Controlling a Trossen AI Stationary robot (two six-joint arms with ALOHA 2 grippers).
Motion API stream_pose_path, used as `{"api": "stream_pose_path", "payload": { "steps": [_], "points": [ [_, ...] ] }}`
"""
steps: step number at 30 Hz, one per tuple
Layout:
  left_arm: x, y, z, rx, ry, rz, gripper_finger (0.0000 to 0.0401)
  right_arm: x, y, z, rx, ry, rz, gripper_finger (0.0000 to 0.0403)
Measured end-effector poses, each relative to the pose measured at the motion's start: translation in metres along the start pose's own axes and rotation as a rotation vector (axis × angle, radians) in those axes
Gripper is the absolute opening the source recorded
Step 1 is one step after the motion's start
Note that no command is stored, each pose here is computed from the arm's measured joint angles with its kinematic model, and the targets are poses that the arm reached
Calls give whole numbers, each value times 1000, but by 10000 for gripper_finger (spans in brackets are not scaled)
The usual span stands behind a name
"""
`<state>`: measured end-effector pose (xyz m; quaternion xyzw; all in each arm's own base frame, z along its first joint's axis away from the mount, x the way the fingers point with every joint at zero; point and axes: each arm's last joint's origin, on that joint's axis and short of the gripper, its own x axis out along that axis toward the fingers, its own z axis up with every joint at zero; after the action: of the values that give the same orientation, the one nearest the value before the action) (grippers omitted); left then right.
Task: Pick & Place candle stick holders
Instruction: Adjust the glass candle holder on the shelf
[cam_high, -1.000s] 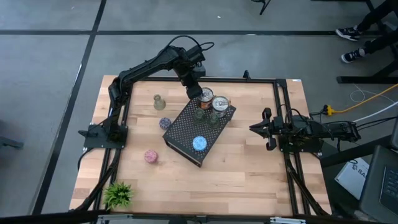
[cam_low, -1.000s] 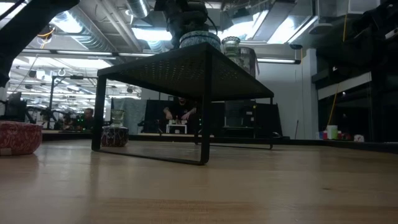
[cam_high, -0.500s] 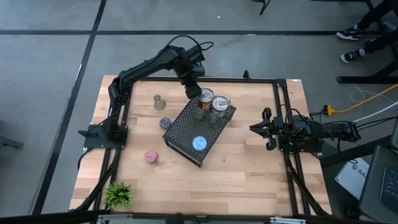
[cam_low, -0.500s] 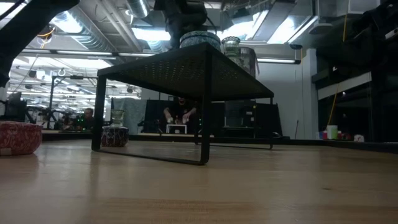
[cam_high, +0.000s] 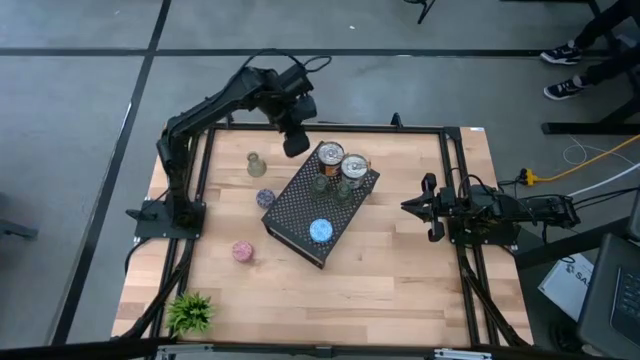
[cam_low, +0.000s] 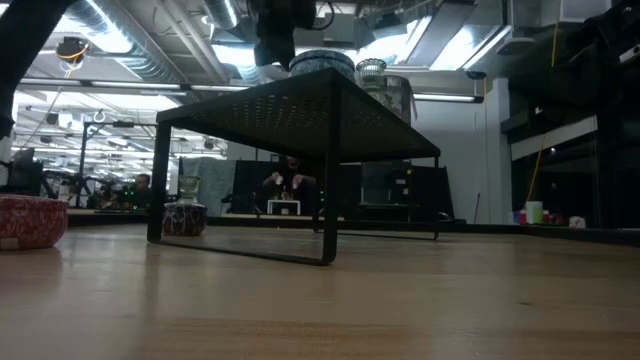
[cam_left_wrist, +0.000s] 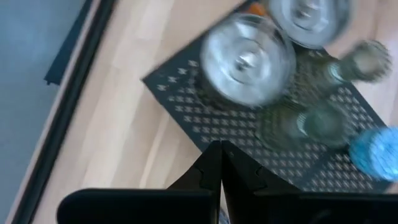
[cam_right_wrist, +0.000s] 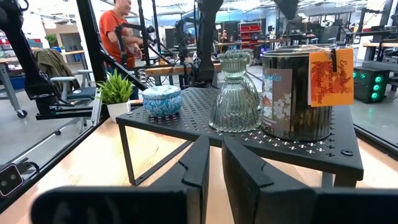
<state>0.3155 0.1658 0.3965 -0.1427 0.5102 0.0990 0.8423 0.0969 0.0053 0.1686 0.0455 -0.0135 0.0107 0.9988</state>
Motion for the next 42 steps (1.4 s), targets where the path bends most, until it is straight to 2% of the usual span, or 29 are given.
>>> {"api": "stream_pose_path", "payload": {
  "steps": [7,19,26,34,42],
  "points": [
    [2,-28,-7,63,87,-41,1,0,0,0,0,0,0,48],
    [11,-73,-9,190,120,-95,1,0,0,0,0,0,0,48],
    [28,-78,-10,202,129,-105,1,0,0,0,0,0,0,48],
    [45,-74,-36,186,115,-108,1,0,0,0,0,0,0,48],
    [67,-71,-54,144,35,-129,1,0,0,0,0,0,0,48]
  ]
}}
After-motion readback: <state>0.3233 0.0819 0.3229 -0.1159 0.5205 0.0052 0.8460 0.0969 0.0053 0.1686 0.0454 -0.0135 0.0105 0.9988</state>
